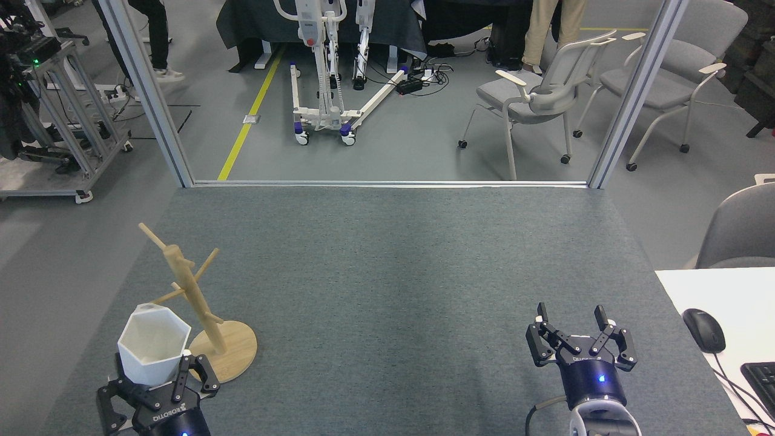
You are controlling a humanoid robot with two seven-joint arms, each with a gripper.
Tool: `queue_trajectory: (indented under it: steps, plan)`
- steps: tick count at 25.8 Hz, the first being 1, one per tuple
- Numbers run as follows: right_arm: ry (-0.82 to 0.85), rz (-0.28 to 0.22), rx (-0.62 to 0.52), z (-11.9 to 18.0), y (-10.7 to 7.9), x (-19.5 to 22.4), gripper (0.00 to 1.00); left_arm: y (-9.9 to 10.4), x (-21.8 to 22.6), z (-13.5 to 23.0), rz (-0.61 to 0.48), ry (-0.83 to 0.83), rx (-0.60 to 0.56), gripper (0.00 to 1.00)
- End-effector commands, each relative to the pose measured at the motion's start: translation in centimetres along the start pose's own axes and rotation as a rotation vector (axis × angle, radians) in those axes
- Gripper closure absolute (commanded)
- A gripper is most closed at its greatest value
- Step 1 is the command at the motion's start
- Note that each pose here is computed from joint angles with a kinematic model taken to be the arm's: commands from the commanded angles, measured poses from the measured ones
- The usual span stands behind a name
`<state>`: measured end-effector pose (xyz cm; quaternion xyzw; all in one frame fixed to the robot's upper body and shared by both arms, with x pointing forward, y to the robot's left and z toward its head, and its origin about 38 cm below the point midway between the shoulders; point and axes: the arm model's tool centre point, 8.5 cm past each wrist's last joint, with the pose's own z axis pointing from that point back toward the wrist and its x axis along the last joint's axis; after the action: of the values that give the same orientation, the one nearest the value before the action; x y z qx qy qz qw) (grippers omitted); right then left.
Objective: Hang cup on storage rack
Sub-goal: 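Align the cup handle with a rack peg using the left gripper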
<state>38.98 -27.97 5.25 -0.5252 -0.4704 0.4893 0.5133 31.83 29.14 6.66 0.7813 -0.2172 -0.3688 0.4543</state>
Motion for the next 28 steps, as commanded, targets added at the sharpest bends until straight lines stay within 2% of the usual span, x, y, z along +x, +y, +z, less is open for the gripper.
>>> queue_trajectory:
  steps: [1,10,17,28]
  plan:
    - [0.000,0.001,0.000,0.0,0.0,0.0,0.01,-0.1,0.0,-0.5,0.005,0.005,-0.009,0.84]
    - [0.000,0.001,0.001,0.0,0.0,0.0,0.01,0.1,-0.8,-1.1,0.008,0.025,-0.001,0.84]
    - [-0.001,0.002,0.001,0.0,0.0,0.0,0.01,0.6,-1.7,-1.6,0.053,0.056,-0.019,0.85]
    - [0.000,0.004,0.001,0.0,0.0,-0.1,0.01,0.6,-1.6,-1.8,0.044,0.055,-0.008,0.85]
